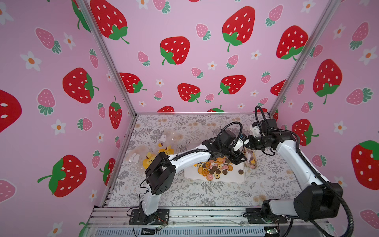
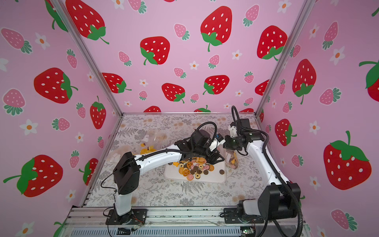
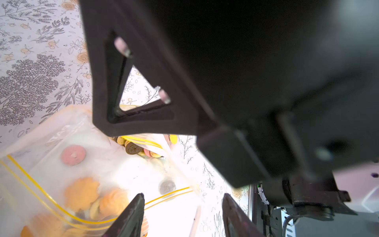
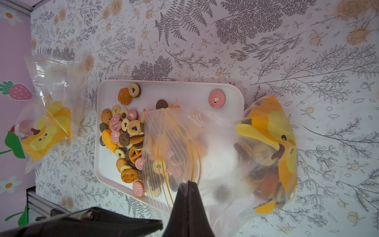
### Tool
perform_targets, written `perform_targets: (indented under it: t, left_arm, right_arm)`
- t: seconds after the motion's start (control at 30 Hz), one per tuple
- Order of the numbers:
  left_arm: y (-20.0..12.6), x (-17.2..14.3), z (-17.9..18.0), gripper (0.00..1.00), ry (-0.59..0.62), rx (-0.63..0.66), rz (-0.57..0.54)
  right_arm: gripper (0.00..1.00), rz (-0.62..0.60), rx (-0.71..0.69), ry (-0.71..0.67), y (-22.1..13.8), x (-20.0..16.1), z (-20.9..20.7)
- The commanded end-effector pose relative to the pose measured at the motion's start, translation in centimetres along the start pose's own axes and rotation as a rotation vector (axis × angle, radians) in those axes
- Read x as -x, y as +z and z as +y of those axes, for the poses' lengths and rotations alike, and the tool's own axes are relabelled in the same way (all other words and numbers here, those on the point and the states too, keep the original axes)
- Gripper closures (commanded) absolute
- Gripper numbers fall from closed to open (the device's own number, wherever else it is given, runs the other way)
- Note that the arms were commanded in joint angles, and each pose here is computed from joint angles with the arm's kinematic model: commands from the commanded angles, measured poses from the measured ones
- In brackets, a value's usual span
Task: Pour cookies out of the ziploc bag
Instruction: 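Pour the cookies out of the ziploc bag onto the tray.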
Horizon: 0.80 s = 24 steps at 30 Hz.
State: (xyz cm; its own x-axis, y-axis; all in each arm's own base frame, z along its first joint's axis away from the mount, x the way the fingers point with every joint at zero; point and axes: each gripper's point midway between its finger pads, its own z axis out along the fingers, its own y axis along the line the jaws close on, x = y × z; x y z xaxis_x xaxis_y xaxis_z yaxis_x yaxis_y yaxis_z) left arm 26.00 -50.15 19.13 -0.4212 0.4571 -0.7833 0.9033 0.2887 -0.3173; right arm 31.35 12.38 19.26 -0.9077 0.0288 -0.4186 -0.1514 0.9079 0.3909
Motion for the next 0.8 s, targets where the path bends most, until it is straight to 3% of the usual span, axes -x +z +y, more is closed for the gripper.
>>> perform_targets:
  t: [0.0,0.1,0.47,0.77]
  left_arm:
    - [0.3,0.5,-0.3,0.37,0.004,0.005,-0.061]
    - [-0.1,0.7,0.0,0.35,-0.004,0.029,-0.109]
    - [1.0,0.2,0.1,0.35,-0.013,0.01,-0.102]
    - [1.4,-0.9,0.0,0.44,-0.03,-0.004,-0.074]
  right_arm:
    - [1.0,0.003,0.046,0.017,-0.5,-0.6,0.7]
    - [1.0,0.001,0.062,0.029,-0.6,-0.6,0.8]
    - [1.0,0.006,0.117,0.077,-0.7,-0.7,1.3]
    - [1.0,-0.002,0.15,0.139,-1.0,-0.7,1.0]
